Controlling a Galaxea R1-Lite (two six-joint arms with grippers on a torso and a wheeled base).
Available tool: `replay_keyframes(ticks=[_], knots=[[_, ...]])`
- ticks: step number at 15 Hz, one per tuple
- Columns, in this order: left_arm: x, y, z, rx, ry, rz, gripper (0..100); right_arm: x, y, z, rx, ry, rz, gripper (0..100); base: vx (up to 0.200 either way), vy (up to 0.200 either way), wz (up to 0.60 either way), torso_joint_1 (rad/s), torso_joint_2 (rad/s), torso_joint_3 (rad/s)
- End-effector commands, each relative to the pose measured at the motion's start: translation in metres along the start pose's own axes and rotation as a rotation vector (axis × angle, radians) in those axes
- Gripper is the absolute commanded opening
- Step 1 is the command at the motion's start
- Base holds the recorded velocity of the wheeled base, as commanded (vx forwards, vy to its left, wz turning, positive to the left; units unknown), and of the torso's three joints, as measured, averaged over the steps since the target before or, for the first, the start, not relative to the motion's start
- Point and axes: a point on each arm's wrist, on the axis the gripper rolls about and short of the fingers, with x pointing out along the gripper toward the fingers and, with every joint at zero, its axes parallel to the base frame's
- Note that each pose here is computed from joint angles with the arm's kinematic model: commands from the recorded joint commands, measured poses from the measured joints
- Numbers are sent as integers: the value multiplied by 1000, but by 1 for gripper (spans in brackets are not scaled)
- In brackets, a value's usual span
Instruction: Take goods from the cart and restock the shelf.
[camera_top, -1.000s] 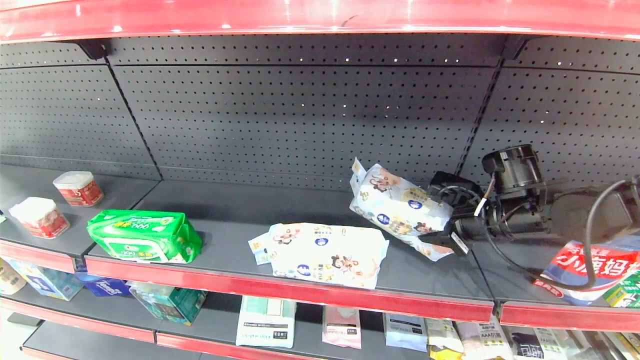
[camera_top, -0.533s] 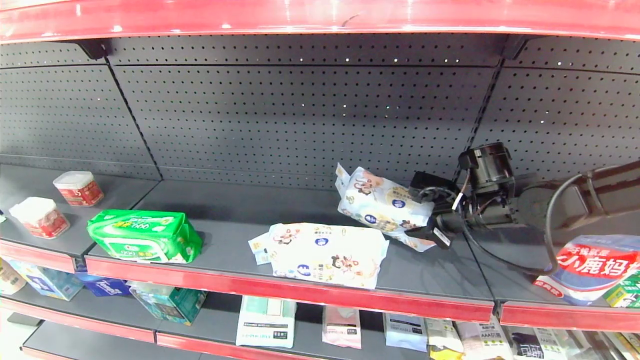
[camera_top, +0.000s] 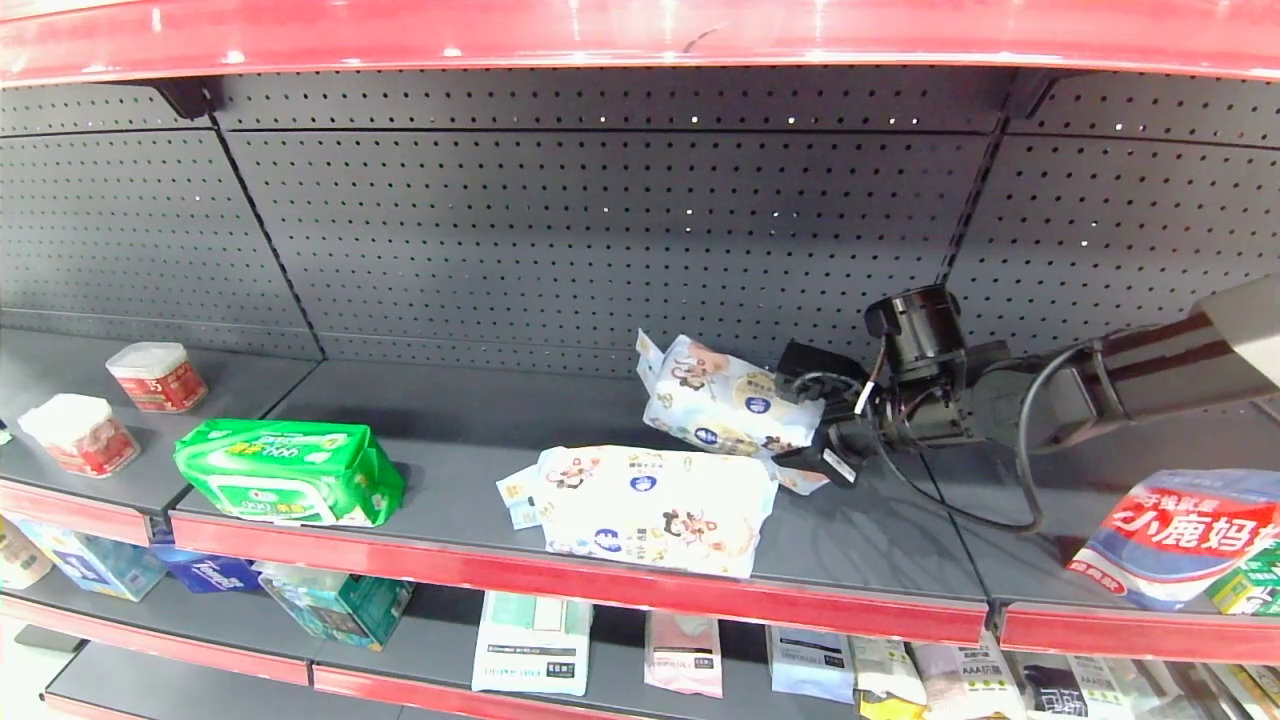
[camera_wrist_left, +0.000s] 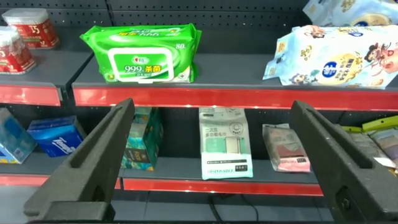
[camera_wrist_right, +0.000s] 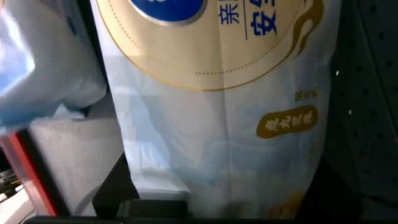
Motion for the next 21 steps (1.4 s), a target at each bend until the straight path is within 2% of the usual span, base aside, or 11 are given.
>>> replay_keyframes(ticks=[1,11,12,17,21], knots=[[0,0,0,0,1,0,100,8,2,4,-9,-3,9,0,0,0,0,0,0,0],[0,0,0,0,1,0,100,19,8,9,-29,-3,25,0,0,0,0,0,0,0],[0,0,0,0,1,0,100,20,8,8,-30,1,23,100,0,0,0,0,0,0],[0,0,0,0,1,0,100,21,6,9,-30,-3,7,100,0,0,0,0,0,0],[0,0,0,0,1,0,100,13,-4,7,-9,11,-45,100,0,0,0,0,0,0]])
